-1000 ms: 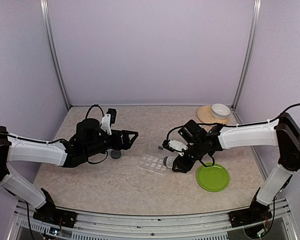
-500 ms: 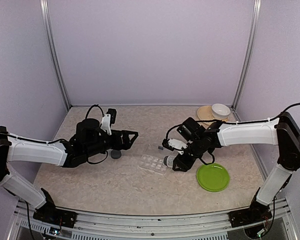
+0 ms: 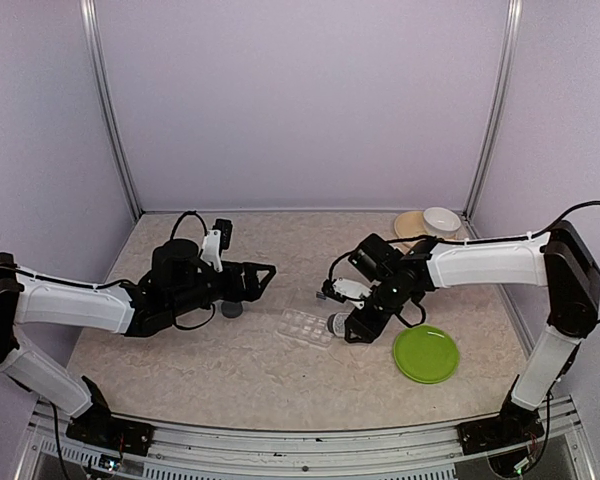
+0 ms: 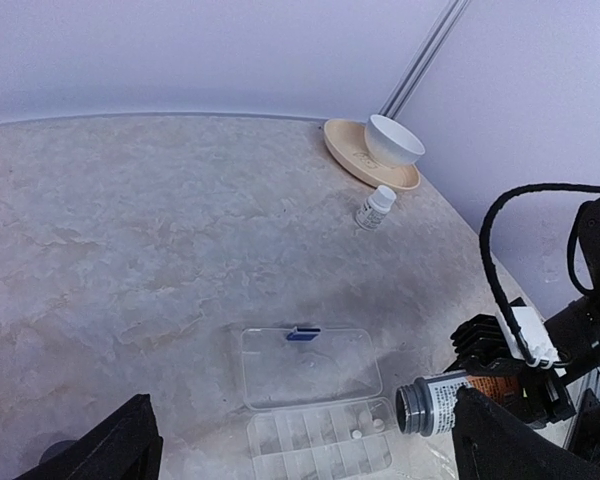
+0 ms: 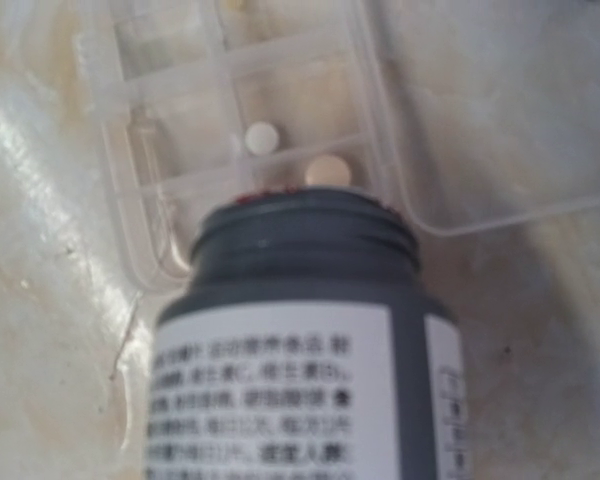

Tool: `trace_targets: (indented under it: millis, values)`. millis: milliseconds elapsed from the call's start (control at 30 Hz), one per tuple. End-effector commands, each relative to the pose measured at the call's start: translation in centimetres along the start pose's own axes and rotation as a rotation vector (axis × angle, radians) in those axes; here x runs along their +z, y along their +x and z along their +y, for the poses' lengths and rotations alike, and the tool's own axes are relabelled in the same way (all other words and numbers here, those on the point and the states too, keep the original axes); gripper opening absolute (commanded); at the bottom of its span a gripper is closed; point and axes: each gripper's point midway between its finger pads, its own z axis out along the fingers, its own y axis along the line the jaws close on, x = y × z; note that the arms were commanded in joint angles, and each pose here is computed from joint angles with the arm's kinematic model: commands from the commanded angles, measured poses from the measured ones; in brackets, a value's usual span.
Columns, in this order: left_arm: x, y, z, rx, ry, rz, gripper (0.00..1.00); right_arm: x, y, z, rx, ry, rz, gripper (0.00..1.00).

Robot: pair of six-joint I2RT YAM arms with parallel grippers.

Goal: Sort the pills into containers
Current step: Pour the pill into the compartment of the pill container.

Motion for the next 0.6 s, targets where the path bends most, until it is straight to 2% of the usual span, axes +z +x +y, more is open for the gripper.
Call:
trace_targets:
  millis: [0, 567]
  values:
    - [-0.11, -0.23, 0.04, -0.008, 0.01, -0.019, 0.99, -0.24, -0.52, -0.34, -0.007, 0.009, 0.012, 0.0]
    - [-0.17, -0.16, 0.19, -0.009, 0.007, -0.02, 0.99, -0.13, -0.77, -0.53, -0.006, 0.014, 0.029, 0.0]
